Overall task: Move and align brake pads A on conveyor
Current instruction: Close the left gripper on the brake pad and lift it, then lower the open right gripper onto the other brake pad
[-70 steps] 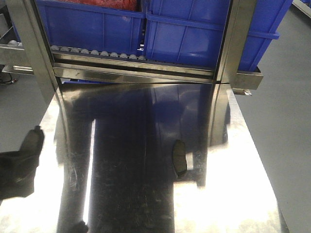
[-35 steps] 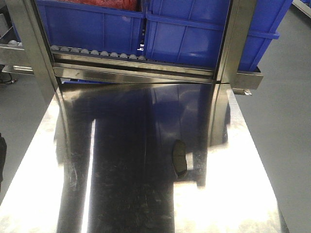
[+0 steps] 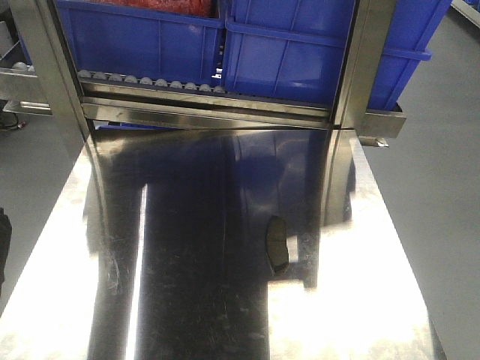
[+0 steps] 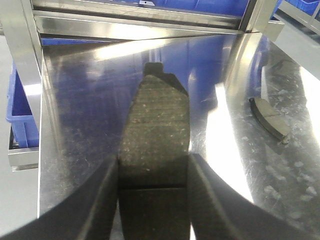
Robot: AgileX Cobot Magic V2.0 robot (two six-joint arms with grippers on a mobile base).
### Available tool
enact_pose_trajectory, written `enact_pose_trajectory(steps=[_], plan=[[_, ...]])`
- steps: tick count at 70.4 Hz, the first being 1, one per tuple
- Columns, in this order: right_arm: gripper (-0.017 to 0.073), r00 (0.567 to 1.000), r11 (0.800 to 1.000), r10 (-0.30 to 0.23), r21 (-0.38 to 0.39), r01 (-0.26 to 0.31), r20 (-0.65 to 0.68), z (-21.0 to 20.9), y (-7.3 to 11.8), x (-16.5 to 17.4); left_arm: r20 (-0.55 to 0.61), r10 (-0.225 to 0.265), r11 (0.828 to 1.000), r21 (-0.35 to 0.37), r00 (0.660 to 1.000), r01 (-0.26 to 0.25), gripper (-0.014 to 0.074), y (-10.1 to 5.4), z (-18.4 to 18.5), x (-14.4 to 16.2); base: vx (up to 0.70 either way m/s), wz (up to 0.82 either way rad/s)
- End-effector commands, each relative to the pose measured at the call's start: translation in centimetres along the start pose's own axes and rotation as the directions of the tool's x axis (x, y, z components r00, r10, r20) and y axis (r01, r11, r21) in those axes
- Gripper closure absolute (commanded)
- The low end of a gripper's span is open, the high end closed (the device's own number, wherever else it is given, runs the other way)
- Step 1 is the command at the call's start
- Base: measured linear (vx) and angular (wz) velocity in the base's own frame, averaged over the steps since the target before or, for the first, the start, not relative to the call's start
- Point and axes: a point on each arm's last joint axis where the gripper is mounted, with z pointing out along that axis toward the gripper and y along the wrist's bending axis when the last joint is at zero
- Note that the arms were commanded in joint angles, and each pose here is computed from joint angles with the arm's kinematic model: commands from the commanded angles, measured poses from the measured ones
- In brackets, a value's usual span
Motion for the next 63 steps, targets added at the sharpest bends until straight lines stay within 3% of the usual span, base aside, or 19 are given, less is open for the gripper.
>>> enact_pose_trajectory(steps=[1,25,37,46,51,56,63], plan=[[0.0062,0.996,1.0,-0.01,0.007,0.01,0.091,-0.1,-0.1,-1.5,0.113,0.002,1.0,0.025,0.994,-0.005,0.0599,-0.3,-0.5,-1.7,0.0,0.0],[0.0062,0.995,1.0,-0.019,0.01,0.018,0.101,-0.1,-0.1,-1.6,0.113,0.002,1.0,0.025,0.994,-0.005,0.0599,-0.3,-0.5,-1.7,0.0,0.0],[0.0062,0.997,1.0,0.002,0.005,-0.003,0.083,0.2,-0.1,-1.6,0.113,0.002,1.0,0.025,0.994,-0.005,0.0599,-0.3,-0.5,-1.7,0.0,0.0],[0.0062,0.999,0.999,0.04,-0.004,-0.04,-0.034,2.0,-0.2,-1.9,0.113,0.002,1.0,0.025,0.994,-0.005,0.0599,-0.3,-0.5,-1.7,0.0,0.0],[0.0062,0.988,0.995,0.1,-0.002,-0.101,-0.121,3.3,-0.2,-2.4,0.113,0.002,1.0,0.025,0.994,-0.005,0.0599,-0.3,-0.5,-1.7,0.0,0.0],[0.0062,0.961,0.988,0.148,0.005,-0.151,-0.231,5.0,-0.1,-2.6,0.113,0.002,1.0,0.025,0.994,-0.005,0.0599,-0.3,-0.5,-1.7,0.0,0.0],[0.0062,0.913,0.984,0.171,0.012,-0.179,-0.371,7.4,0.0,-3.1,0.113,0.002,1.0,0.025,0.994,-0.005,0.0599,-0.3,-0.5,-1.7,0.0,0.0]])
